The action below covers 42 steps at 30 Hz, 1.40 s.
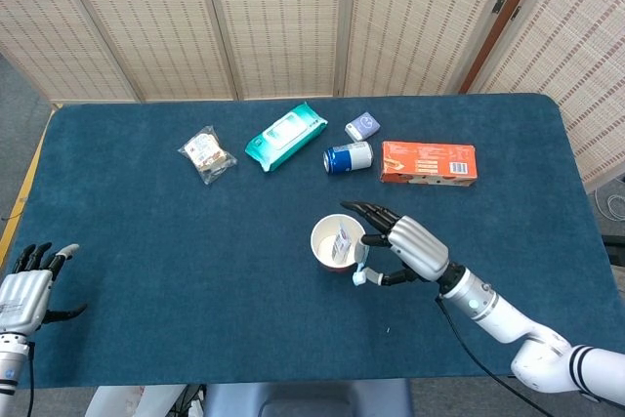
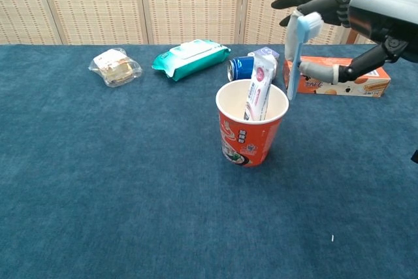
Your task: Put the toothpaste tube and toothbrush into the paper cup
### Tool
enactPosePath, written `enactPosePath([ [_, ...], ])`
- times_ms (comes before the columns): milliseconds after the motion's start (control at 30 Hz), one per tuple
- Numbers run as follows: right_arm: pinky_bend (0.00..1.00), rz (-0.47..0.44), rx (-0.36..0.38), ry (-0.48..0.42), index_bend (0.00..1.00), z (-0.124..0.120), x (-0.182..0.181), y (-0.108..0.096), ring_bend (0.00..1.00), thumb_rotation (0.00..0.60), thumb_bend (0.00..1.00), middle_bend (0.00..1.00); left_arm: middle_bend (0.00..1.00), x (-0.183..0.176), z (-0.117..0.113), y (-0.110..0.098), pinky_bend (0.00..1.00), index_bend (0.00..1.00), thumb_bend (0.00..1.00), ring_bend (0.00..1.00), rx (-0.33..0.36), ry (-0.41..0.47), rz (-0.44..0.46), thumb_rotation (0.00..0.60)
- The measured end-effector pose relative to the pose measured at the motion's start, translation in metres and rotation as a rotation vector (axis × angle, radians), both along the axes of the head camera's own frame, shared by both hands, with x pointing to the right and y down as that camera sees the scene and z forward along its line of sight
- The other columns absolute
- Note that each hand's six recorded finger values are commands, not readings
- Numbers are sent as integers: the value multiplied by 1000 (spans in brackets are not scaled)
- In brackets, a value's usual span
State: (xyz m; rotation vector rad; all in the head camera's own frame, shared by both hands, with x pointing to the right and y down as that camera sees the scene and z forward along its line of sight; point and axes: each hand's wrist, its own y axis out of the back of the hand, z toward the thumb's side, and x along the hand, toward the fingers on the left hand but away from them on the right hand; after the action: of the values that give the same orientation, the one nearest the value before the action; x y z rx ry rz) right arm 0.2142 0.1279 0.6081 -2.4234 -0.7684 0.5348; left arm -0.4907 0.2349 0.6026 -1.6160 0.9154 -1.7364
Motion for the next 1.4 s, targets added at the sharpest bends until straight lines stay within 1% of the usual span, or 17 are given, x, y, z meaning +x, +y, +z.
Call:
enactPosePath([
  [167, 139, -1, -51, -31, 601, 3, -5, 3, 0, 600, 294, 0, 267, 0, 0, 0, 0, 154, 0, 91, 1, 1, -2, 600],
  [433, 139, -1, -94, -73, 601, 7, -13, 6, 0, 600, 294, 0, 267, 0, -1, 0, 0, 154, 0, 92, 2, 3, -2, 600],
  [733, 139, -4, -117, -109, 601, 12, -19, 8, 0, 600, 294, 0, 267, 0, -2, 0, 0, 154, 0, 92, 1, 6, -3, 600],
  [1400, 139, -5, -130, -122, 601, 28, -23, 3, 0, 600, 294, 0, 267, -3, -1, -1, 1, 155, 0, 94, -3, 12, -13, 600],
])
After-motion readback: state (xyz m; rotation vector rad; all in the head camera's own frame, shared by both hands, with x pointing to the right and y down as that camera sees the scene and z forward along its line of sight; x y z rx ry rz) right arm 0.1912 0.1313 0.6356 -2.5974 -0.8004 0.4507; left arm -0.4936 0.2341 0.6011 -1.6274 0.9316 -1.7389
